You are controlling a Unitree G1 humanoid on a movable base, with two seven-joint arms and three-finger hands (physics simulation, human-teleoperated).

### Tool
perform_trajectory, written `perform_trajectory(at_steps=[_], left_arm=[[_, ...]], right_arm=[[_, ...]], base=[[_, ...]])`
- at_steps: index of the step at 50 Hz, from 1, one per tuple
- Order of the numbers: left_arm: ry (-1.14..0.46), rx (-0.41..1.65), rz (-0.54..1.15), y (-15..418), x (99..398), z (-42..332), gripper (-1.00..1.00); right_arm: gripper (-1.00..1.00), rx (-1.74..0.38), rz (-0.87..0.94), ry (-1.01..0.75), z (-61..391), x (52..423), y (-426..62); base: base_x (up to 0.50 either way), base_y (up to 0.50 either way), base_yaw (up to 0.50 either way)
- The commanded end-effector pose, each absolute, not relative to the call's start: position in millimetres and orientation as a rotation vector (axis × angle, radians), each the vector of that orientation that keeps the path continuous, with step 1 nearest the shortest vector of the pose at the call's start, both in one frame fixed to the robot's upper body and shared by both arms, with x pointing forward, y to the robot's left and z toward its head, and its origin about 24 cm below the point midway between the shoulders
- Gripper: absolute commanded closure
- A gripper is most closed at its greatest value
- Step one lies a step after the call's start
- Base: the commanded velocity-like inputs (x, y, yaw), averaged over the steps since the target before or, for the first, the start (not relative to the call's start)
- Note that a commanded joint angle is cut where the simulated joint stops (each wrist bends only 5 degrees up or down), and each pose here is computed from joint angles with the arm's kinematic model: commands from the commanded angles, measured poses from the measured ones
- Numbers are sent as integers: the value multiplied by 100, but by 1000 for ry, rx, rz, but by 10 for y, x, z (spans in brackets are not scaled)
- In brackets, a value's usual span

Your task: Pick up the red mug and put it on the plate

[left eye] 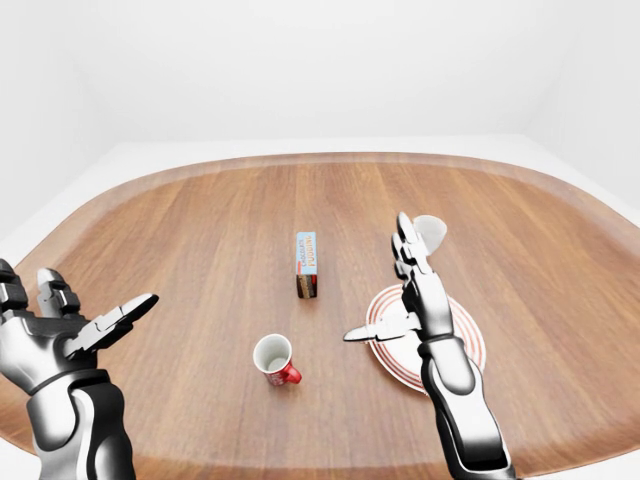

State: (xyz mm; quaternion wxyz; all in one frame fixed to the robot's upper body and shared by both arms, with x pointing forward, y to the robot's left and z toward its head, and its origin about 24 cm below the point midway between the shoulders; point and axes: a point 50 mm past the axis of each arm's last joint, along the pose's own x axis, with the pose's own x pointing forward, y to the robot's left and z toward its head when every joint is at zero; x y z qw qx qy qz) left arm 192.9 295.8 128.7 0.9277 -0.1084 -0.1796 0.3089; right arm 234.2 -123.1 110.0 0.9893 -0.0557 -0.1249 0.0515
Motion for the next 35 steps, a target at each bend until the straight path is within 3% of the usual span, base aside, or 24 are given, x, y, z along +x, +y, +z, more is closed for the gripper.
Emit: perform_trajectory(at_steps=[1, 35], left_arm=[[-368, -222, 631, 2953, 1929, 1285, -100], [-368, -227, 628, 2945, 1932, 1284, -100]], right_arm=[[-100, -188, 268, -158, 833, 2328, -680], [-100, -285, 444, 26, 93, 2232, -154]], base=[[0, 0, 0], [0, 0, 0]])
